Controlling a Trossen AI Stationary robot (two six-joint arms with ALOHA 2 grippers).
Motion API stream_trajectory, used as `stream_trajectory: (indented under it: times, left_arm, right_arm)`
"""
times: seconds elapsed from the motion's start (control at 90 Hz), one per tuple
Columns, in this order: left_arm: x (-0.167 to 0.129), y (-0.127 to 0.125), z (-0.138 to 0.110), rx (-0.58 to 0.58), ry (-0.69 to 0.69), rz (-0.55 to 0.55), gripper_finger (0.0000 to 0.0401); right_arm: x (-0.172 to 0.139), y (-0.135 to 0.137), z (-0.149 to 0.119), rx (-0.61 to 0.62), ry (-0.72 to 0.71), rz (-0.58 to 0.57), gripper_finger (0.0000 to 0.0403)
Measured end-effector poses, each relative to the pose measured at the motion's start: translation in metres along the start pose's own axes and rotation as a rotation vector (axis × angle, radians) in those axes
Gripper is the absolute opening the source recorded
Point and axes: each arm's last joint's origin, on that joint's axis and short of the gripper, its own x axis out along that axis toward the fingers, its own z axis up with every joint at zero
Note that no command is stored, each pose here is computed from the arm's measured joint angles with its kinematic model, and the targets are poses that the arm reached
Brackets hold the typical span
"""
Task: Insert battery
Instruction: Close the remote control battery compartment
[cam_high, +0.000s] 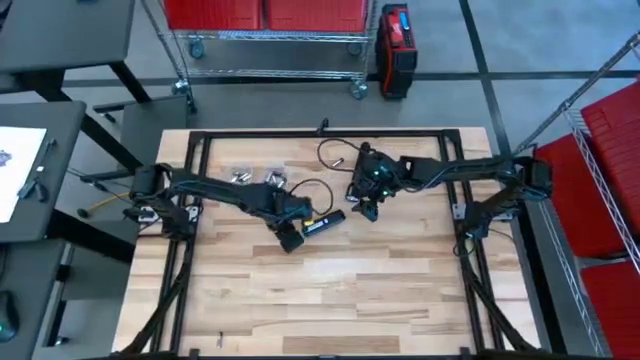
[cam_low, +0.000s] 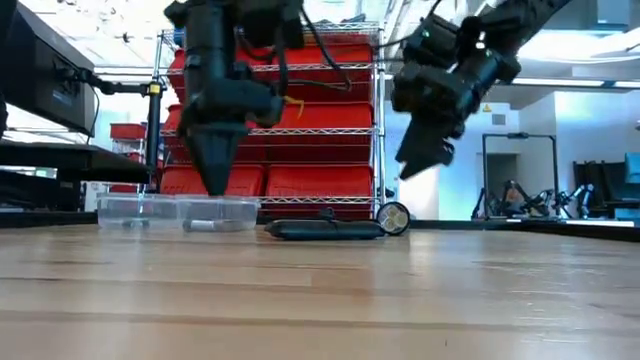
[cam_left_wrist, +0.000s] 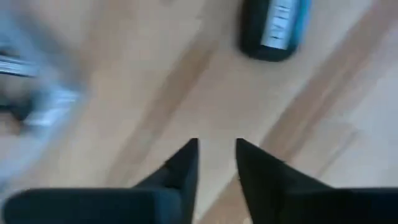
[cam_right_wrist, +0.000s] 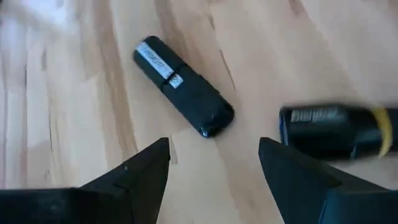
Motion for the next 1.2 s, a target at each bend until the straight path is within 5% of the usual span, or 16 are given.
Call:
stream_trajectory:
  times: [0.1,0.211,0.533,0.767,1.2]
  left_arm:
    - [0.013,-0.003,-0.007,-0.019,-0.047,-0.074,0.0008]
    - [0.025,-0.004,-0.012,-0.034,-0.055,-0.087,0.001]
    - [0.032,-0.001,-0.018,0.001,-0.063,-0.072,0.0003]
    - [0.047,-0.003,-0.01,0.039,-0.107,-0.117,0.0003]
    - [0.056,0.009,0.009,-0.092,-0.121,-0.165,0.0004]
  right_arm:
    - [0.016,-0.005,-0.004,0.082,0.032,-0.032,0.0233]
    - [0.038,-0.008,-0.007,0.13,0.091,-0.04,0.0201]
    - [0.074,-0.017,-0.008,0.223,0.18,-0.074,0.001]
    - [0.08,-0.011,-0.004,0.221,0.171,-0.069,0.0008]
    - [0.084,0.002,-0.006,0.237,0.151,-0.057,0.0]
